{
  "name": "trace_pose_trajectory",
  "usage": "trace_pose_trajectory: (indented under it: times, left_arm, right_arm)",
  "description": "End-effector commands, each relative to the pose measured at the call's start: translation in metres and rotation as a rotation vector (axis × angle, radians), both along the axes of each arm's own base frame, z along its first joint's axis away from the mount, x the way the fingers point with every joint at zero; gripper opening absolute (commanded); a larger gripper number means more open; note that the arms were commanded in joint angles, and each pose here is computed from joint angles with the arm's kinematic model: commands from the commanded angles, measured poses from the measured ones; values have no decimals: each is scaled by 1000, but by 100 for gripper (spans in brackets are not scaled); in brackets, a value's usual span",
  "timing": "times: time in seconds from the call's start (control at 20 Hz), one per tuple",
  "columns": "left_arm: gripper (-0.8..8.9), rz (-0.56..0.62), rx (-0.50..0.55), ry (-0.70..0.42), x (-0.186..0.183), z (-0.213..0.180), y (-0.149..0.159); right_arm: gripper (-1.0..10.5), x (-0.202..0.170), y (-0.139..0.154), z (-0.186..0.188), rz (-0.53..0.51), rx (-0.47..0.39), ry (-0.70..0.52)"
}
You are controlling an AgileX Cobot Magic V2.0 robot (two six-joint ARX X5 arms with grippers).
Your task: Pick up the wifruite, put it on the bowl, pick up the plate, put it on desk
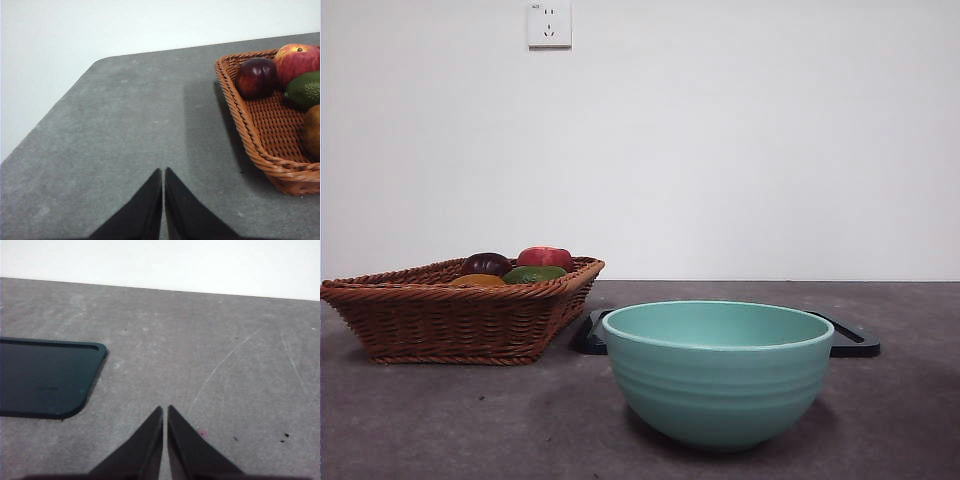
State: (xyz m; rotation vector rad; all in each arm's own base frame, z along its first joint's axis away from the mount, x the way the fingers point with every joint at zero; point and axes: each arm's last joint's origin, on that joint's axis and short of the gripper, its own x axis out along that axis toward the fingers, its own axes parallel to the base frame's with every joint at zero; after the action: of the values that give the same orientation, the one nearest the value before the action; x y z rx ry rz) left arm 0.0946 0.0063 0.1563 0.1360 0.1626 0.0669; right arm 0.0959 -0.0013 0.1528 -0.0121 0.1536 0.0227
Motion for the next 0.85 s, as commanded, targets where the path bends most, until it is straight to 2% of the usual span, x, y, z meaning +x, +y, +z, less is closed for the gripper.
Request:
trace_pose_trajectory:
  times: [0.05,0.15,0.25,0.45,0.6,0.85]
  left_arm:
    - [8,20,-117,10,1,-7,0]
    - [8,41,-243,1,1,-7,0]
    - [8,52,-306,-4,1,-7,0]
    - [8,53,-314,-7,1,-7,0]
    - [7,62,-369,-9,1,-7,0]
    - [8,76,-443,-9,1,-7,0]
  right_arm:
    - [6,0,1,0,23,69,-11]
    - [6,0,2,1,40,102,-10]
    - [6,0,2,0,36,127,-5]
    - [6,0,2,-1,27,184,8]
    - [6,0,2,-2,22,244,23]
    - [6,0,2,-2,26,248,26]
